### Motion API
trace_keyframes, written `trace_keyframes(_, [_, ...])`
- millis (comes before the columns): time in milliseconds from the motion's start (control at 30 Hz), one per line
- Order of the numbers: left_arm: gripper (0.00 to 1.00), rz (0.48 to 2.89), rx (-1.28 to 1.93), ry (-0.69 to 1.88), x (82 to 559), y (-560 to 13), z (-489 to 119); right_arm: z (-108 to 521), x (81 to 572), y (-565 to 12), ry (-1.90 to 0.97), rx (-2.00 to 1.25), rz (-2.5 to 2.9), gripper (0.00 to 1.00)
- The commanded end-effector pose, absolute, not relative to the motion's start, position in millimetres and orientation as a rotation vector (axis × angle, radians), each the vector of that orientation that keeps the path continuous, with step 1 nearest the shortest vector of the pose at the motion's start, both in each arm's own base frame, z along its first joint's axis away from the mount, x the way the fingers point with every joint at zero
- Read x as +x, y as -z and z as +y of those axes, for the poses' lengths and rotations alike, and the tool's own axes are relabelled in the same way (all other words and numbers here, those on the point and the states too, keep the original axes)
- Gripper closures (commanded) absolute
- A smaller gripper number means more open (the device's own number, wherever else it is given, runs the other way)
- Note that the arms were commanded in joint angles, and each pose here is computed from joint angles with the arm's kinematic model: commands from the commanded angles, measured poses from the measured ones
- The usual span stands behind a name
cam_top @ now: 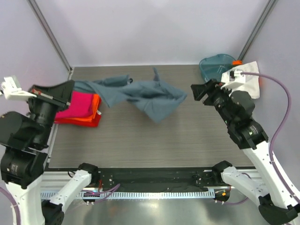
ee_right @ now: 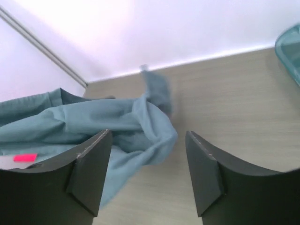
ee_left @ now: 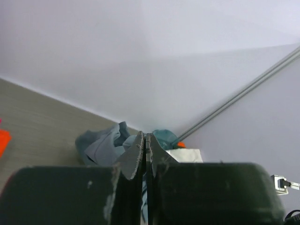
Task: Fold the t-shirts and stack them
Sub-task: Flatten the tshirt out
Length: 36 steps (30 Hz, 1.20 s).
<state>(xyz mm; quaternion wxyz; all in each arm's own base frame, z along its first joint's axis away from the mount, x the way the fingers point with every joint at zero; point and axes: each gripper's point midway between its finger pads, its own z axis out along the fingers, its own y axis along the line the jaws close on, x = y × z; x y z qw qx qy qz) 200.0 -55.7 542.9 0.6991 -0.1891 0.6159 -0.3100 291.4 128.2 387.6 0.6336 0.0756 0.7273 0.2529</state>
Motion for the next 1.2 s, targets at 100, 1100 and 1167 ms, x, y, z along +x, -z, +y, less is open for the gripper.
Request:
trace_keyframes(100, [1.0, 1.648, -0.514, 0.704, 215.4, -417.6, -71.6, 143.3, 259.6, -260.7, -0.617, 0.082, 1.991, 0.18])
trace_keyframes(1100, [1.0, 1.766, -0.622, 0.275, 168.4, -331.6, -1.7, 314.8, 152.4, -99.2, -0.626, -0.346, 2.442, 0.41])
trace_keyframes(1167, [1.0, 1.785, -0.612, 0.272, 171.9, -322.2, -4.2, 326.0, 147.9, -85.0, -0.573, -0.389, 2.459, 0.42])
